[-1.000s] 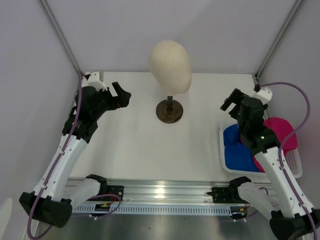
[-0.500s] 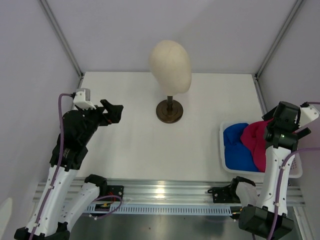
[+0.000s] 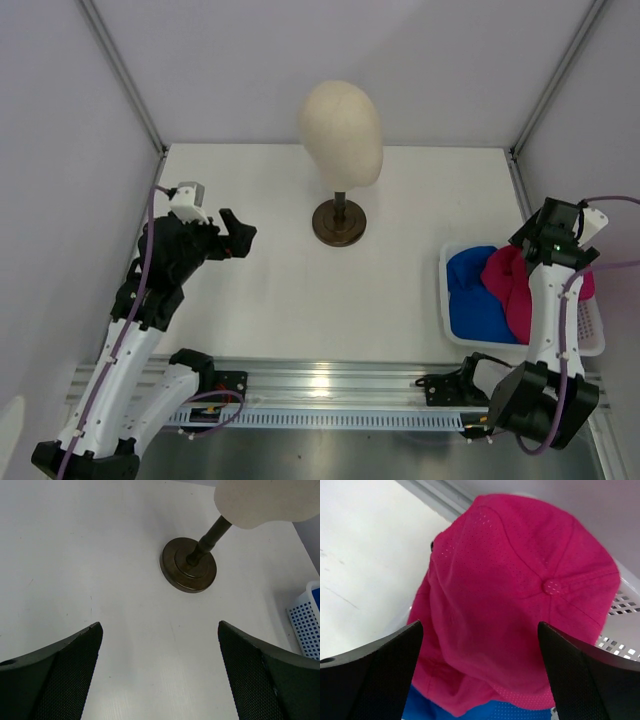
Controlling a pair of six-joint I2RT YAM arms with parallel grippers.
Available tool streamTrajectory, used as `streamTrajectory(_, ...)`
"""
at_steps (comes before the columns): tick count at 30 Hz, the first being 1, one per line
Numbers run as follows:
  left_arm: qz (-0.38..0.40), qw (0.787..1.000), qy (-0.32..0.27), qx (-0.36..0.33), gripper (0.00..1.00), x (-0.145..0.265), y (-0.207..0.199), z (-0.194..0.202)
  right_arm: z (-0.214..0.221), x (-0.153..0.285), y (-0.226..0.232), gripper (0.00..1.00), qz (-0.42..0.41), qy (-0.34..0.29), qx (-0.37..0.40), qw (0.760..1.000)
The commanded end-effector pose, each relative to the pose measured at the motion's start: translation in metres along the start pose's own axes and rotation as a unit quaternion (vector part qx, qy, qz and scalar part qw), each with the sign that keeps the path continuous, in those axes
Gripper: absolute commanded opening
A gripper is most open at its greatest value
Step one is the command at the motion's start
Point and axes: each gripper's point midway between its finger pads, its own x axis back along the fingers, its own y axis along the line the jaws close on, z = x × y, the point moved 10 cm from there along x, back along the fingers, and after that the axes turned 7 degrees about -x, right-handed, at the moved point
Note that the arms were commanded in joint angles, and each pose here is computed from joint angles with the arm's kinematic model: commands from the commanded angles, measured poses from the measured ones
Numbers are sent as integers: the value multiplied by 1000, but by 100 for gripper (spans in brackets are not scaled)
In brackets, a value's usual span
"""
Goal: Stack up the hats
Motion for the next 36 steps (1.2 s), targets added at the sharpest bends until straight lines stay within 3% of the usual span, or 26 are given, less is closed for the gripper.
streamTrajectory(1,-21,999,-9,-23,99,5,6,2,-6,-11,7,97,16,10,23,1000)
streamTrajectory(4,-30,999,-6,-27,99,4,8,3,-6,-16,8,93,34,3,36,999)
streamTrajectory(9,-27,999,-15,-32,100,8,8,2,-9,-25,8,73,66,-12,42,997)
streamTrajectory(10,-30,999,-15,-33,99,8,8,3,-12,-25,10,67,65,-14,43,997)
streamTrajectory(11,-36,999,-17,-33,100,8,10,3,-13,-27,12,51,66,-11,47,997)
streamTrajectory(12,-38,999,-18,-32,100,8,10,3,-14,-25,14,41,68,-8,51,996)
streamTrajectory(13,-41,999,-19,-31,100,9,11,3,-20,-21,16,22,67,-16,50,996)
streamTrajectory(16,-37,999,-18,-31,100,8,11,3,-26,-4,23,8,67,-41,74,994)
streamTrajectory(18,-26,999,-17,-32,99,8,9,2,-34,17,33,3,34,-61,90,993)
streamTrajectory(20,-5,999,-12,-43,100,7,8,3,-40,36,48,0,-48,-67,111,990)
streamTrajectory(23,54,996,-17,-63,98,11,-1,1,-56,68,64,0,-190,-88,158,965)
streamTrajectory(24,67,995,-26,-67,97,12,-3,-1,-66,84,73,0,-237,-107,164,952)
streamTrajectory(26,114,989,-50,-75,96,17,-10,-4,-73,114,86,3,-353,-124,220,901)
streamTrajectory(29,139,985,-67,-78,94,24,-16,-9,-77,132,94,0,-395,-142,237,876)
streamTrajectory(31,164,980,-82,-81,94,32,-22,-20,-72,147,103,0,-455,-145,251,842)
streamTrajectory(36,184,974,-108,-71,93,43,-34,-53,-65,158,127,0,-536,-158,266,786)
